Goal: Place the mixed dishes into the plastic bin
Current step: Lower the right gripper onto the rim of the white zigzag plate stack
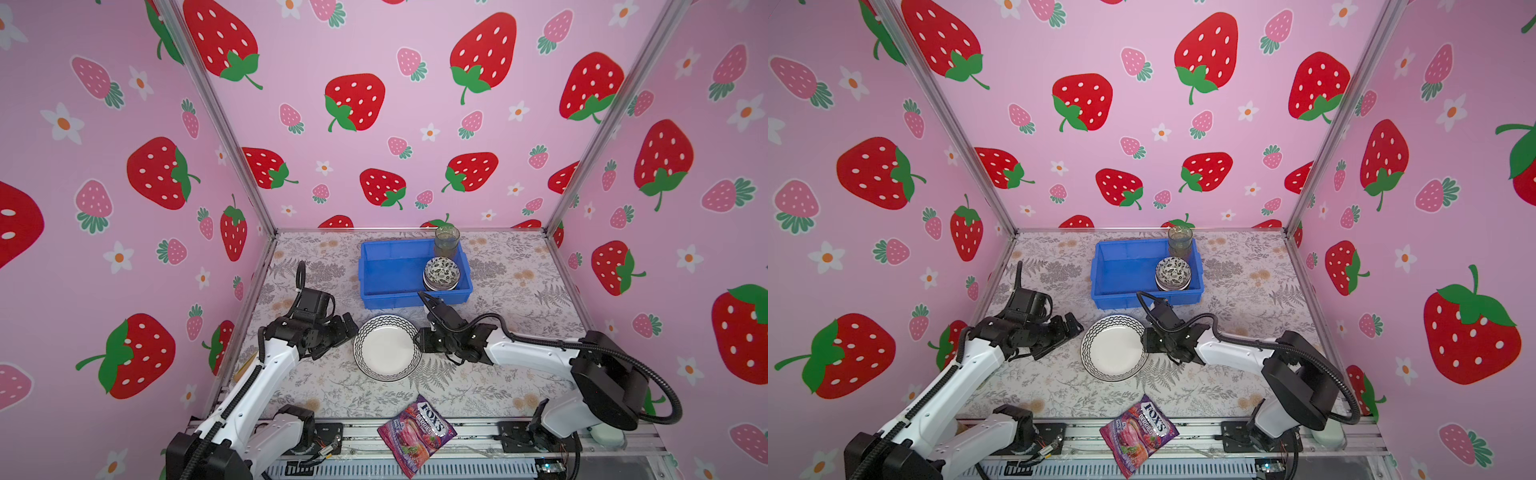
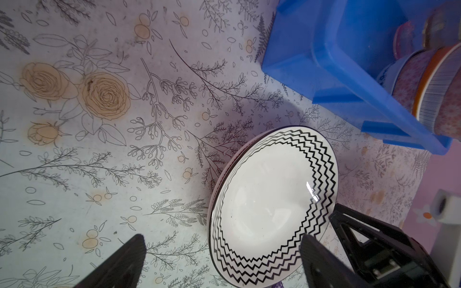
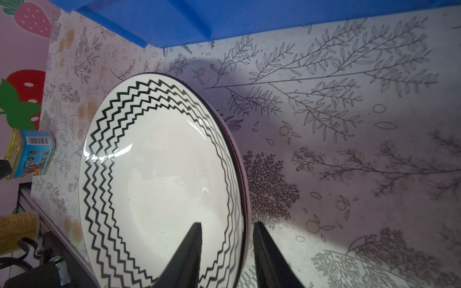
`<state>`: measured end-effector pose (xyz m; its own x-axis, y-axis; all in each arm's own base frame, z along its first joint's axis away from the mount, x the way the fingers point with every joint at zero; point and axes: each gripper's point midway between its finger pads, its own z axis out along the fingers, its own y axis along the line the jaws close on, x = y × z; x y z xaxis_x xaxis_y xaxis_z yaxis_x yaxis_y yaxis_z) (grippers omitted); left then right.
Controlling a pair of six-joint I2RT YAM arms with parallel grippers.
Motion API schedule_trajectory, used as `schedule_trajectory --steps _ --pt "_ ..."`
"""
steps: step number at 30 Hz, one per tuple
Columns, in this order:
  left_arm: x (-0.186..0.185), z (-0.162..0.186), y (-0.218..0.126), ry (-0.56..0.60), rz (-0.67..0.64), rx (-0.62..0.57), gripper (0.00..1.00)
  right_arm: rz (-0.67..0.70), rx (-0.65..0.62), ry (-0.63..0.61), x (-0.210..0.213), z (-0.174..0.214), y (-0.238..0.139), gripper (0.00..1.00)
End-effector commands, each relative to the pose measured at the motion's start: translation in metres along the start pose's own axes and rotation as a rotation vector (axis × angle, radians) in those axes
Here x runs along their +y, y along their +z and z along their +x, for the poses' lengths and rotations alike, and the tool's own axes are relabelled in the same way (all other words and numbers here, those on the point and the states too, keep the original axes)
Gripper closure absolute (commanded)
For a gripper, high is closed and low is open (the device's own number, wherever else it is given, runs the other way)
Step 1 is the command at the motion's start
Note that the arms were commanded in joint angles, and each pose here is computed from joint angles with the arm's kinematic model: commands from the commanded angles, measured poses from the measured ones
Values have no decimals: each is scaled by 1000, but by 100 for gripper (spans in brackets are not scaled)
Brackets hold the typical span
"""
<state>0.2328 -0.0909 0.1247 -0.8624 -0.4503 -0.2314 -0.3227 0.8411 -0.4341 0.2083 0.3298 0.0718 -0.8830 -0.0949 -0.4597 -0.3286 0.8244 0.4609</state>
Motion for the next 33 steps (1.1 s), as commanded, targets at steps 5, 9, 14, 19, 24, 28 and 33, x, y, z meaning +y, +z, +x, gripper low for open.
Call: schedule_trajectory --steps 5,9,14,19,24,28,33 --pt "0 -3 0 -5 1 -8 1 -17 13 4 2 1 8 66" --pt "1 -3 3 -3 -8 2 1 -25 23 6 3 2 12 66" --pt "0 -4 5 -1 -9 6 1 -28 30 -1 5 2 15 71" --pt "1 -5 3 -3 -11 1 1 -23 22 -3 5 0 14 76" --pt "0 -6 4 -3 -9 3 1 -4 7 -6 3 -3 11 80" --pt "0 -5 4 -2 -8 7 1 13 -9 -11 1 -8 7 82" --pt "0 -4 4 -2 -7 4 1 31 -26 -27 2 -14 2 83"
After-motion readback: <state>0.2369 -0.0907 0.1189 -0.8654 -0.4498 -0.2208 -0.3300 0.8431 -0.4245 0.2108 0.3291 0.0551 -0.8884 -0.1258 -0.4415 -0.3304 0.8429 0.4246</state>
